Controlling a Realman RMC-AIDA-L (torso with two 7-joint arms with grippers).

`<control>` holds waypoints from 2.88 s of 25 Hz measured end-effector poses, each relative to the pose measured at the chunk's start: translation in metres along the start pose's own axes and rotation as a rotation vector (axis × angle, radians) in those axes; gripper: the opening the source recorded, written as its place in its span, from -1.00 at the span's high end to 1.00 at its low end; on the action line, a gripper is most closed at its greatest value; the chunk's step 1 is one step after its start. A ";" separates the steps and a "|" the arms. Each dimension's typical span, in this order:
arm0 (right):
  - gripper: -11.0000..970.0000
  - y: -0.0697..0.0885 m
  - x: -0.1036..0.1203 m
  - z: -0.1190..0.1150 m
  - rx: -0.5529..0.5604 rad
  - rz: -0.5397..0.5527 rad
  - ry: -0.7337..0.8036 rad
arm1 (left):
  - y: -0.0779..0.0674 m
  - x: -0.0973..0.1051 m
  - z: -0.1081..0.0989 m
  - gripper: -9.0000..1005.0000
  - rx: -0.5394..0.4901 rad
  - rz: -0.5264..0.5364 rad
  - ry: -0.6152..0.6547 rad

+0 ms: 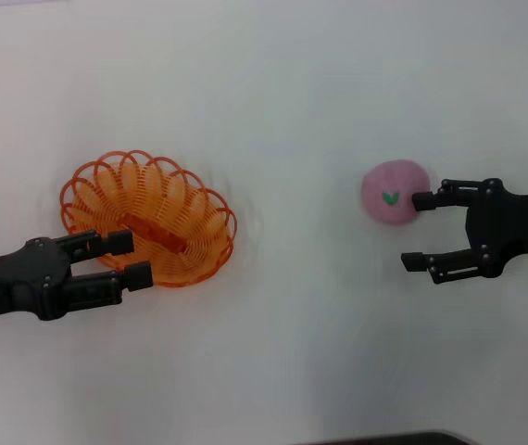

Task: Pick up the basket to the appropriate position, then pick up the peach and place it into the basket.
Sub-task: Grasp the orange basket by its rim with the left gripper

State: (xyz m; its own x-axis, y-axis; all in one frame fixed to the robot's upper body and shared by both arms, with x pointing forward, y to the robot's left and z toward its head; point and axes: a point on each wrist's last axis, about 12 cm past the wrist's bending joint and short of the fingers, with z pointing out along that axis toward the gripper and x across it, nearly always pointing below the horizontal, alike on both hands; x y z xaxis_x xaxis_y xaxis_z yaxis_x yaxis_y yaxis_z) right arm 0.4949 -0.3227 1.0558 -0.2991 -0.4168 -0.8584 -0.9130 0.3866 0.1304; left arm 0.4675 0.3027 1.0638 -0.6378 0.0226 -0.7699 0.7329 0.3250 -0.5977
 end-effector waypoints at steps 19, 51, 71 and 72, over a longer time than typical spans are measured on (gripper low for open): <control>-0.88 -0.003 -0.004 0.000 0.005 0.002 -0.001 | 0.025 -0.036 -0.019 -0.64 -0.225 -0.208 0.020; -0.87 -0.007 -0.011 0.002 0.009 -0.015 0.003 | 0.039 -0.115 0.019 -0.64 -0.637 -0.094 0.403; -0.87 -0.009 -0.014 0.002 0.013 -0.020 0.003 | 0.043 -0.119 0.055 -0.64 -0.655 -0.031 0.574; -0.87 -0.009 -0.015 0.002 0.013 -0.019 0.004 | 0.043 -0.118 0.057 -0.64 -0.654 -0.029 0.580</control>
State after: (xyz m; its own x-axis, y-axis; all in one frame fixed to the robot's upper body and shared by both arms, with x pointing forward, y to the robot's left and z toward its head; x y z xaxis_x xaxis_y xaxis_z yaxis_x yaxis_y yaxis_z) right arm 0.5084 -0.3186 1.0660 -0.2825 -0.4272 -0.8589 -0.9150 0.3888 0.1075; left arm 0.5878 0.2604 1.1163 -0.8042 0.4260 -0.4145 0.5455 0.8059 -0.2301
